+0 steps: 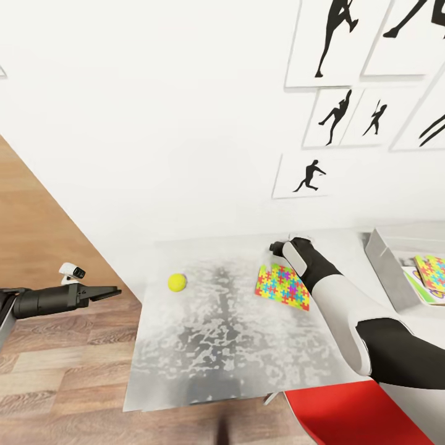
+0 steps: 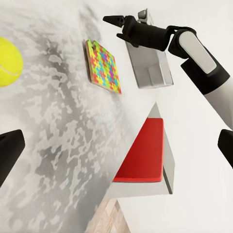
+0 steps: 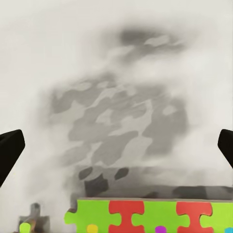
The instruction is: Put all the toys in the child's room - the three board games (two on the bed and one on the table), the two jigsaw puzzles on the table, and the tennis ball on the table - inside the toy box on the table in the child's room.
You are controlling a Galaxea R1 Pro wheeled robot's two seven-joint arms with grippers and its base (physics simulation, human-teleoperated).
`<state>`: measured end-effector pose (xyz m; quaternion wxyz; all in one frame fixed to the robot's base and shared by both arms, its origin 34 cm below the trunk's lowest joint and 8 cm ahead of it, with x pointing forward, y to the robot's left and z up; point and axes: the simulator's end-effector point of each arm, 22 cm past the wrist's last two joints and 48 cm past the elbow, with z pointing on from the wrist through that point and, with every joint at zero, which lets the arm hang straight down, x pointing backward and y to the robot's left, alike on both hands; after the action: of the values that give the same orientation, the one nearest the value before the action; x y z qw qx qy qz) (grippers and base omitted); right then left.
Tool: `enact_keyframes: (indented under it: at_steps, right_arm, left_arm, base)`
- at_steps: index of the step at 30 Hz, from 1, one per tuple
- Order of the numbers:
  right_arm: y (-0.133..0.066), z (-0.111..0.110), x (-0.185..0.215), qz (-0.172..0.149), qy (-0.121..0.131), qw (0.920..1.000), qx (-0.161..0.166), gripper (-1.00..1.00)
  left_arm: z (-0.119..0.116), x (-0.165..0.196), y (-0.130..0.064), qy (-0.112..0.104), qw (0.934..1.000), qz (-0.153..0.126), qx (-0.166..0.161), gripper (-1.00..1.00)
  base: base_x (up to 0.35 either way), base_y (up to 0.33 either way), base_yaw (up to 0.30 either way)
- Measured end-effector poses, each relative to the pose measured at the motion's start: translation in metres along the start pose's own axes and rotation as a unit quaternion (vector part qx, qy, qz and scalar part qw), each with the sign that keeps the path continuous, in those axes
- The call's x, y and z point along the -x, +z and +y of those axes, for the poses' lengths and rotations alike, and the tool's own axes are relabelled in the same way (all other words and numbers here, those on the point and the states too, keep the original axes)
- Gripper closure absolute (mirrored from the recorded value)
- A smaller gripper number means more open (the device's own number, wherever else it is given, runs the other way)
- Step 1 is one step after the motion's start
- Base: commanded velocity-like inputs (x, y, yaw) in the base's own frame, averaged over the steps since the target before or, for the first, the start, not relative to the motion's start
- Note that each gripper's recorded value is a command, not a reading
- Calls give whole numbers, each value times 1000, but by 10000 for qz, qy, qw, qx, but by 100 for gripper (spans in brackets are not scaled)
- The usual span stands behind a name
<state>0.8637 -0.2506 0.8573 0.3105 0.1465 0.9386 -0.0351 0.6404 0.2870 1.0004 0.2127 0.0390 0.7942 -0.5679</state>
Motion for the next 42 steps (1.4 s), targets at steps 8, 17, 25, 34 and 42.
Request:
enact_keyframes:
  at_steps: [8, 17, 25, 34, 42]
  right_arm:
    - [5, -1, -6, 55, -4, 10000, -15, -100]
    - [11, -2, -12, 115, -4, 9999, -34, -100]
    - [16, -4, -19, 167, -20, 9998, -59, -100]
    - [22, -4, -25, 214, -31, 9997, -70, -100]
    - [27, -5, -31, 256, -42, 9996, -89, -100]
  left_arm:
    - [4, -2, 1, -39, 10000, 15, 8, -100]
    - [9, -4, 3, -92, 9999, 36, 18, -100]
    - [14, -6, 4, -140, 9999, 54, 28, -100]
    - [20, -9, 6, -193, 9998, 75, 38, -100]
    - [24, -11, 7, -241, 9997, 93, 47, -100]
  base:
    - [0, 0, 0]
    - [0, 0, 0]
    - [0, 0, 0]
    - [0, 0, 0]
    - [0, 0, 0]
